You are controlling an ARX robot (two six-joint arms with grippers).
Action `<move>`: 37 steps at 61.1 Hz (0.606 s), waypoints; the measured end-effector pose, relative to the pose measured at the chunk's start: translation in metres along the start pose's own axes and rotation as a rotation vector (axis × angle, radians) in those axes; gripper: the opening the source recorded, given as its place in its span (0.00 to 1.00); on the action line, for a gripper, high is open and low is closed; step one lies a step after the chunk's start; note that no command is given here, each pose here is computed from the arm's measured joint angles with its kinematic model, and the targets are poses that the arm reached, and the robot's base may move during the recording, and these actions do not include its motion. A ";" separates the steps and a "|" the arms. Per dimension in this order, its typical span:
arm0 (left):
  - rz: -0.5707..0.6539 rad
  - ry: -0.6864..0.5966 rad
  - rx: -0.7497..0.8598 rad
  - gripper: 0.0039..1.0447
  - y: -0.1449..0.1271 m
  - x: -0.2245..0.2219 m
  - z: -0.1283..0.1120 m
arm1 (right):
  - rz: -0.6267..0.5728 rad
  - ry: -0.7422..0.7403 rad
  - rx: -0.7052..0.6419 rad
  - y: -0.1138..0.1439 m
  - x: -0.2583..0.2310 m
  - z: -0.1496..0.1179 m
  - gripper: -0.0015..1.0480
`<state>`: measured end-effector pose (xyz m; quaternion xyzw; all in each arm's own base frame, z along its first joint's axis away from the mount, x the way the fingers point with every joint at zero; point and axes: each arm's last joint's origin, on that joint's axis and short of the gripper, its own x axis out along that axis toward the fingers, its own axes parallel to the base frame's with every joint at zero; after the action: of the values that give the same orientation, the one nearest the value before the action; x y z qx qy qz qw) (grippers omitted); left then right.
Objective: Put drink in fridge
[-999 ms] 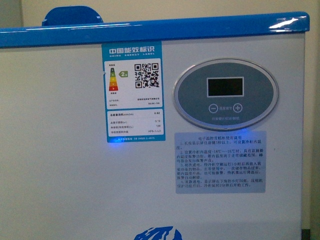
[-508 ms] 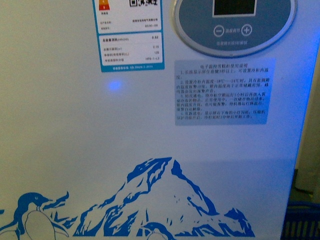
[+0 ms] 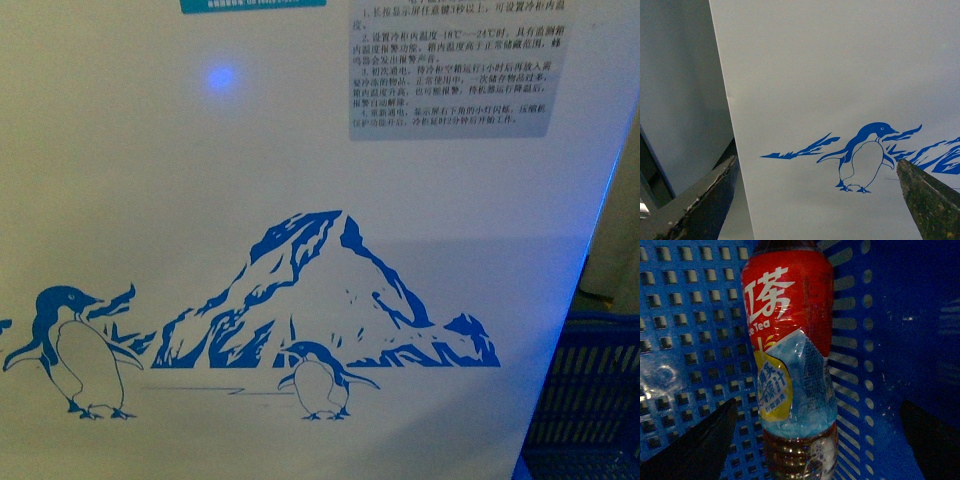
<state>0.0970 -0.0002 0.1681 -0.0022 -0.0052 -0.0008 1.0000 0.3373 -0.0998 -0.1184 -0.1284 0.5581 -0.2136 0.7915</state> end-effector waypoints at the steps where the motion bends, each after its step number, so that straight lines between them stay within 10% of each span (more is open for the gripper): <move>1: 0.000 0.000 0.000 0.92 0.000 0.000 0.000 | 0.000 0.002 0.002 0.000 0.002 0.000 0.93; 37: 0.000 0.000 0.000 0.92 0.000 0.000 0.000 | 0.029 0.110 0.158 0.009 0.065 -0.022 0.93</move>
<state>0.0970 -0.0002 0.1681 -0.0022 -0.0052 -0.0008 1.0000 0.3373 -0.1224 -0.1837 -0.0454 0.5840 -0.2521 0.7703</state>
